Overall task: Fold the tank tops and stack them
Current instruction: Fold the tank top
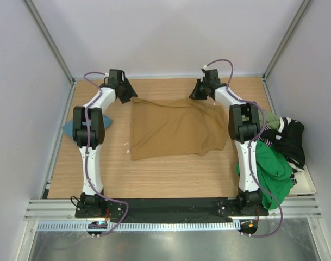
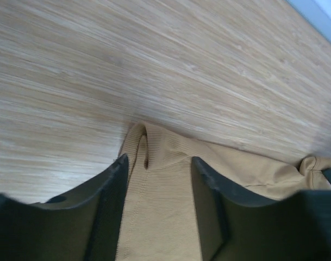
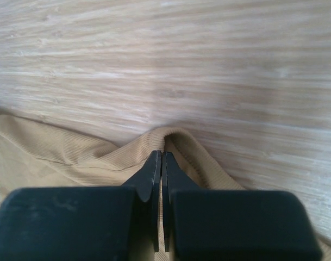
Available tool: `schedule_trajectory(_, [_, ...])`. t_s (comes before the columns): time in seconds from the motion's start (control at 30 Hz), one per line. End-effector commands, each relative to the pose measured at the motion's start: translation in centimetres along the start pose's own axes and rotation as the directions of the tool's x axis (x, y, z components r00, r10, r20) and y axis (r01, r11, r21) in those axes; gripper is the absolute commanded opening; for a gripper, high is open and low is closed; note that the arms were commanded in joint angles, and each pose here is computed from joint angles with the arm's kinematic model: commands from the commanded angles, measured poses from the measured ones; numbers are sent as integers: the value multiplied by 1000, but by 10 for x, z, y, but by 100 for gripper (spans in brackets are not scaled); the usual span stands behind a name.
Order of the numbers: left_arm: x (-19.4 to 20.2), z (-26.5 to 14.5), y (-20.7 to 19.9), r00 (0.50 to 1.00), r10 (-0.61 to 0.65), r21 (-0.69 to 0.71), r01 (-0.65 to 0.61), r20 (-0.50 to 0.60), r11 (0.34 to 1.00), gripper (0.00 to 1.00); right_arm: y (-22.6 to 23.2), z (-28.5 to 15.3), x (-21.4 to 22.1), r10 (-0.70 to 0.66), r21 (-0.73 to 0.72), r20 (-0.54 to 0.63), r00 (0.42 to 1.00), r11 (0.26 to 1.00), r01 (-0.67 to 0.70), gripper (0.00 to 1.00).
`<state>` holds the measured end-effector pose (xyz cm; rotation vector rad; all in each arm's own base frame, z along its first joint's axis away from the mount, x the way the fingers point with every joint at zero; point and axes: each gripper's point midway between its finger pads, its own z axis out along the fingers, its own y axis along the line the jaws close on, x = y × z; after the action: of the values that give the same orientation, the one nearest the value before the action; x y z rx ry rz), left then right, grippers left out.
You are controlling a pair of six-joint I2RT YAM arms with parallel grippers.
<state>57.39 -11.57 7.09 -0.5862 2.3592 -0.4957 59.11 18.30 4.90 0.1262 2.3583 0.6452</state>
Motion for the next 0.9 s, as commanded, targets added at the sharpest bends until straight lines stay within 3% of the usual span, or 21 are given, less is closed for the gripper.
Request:
schedule_trajectory(0.0, [-10,7,-10,1000,8,51,-9,17,999,48,33,-31,-43,-20,-95,136,990,995,34,1])
schedule_trajectory(0.37, [-7,13,-20,1000,1,81,-1,3,997,45,37,-56,-55,25,-157,199,980,988,7,1])
schedule_trajectory(0.47, [-9,16,-23,1000,-7,92,7,4,996,40,37,-57,-55,24,-163,199,980,987,8,1])
schedule_trajectory(0.67, [-11,20,-30,1000,-9,116,8,1,993,6,37,-59,-57,25,-167,202,979,986,9,1])
schedule_trajectory(0.73, [-11,19,-29,1000,-10,114,10,-2,993,0,37,-60,-58,27,-168,203,979,986,8,1])
schedule_trajectory(0.87, [-15,14,-30,1000,-8,113,6,11,994,0,35,-65,-62,41,-173,217,975,985,-3,1])
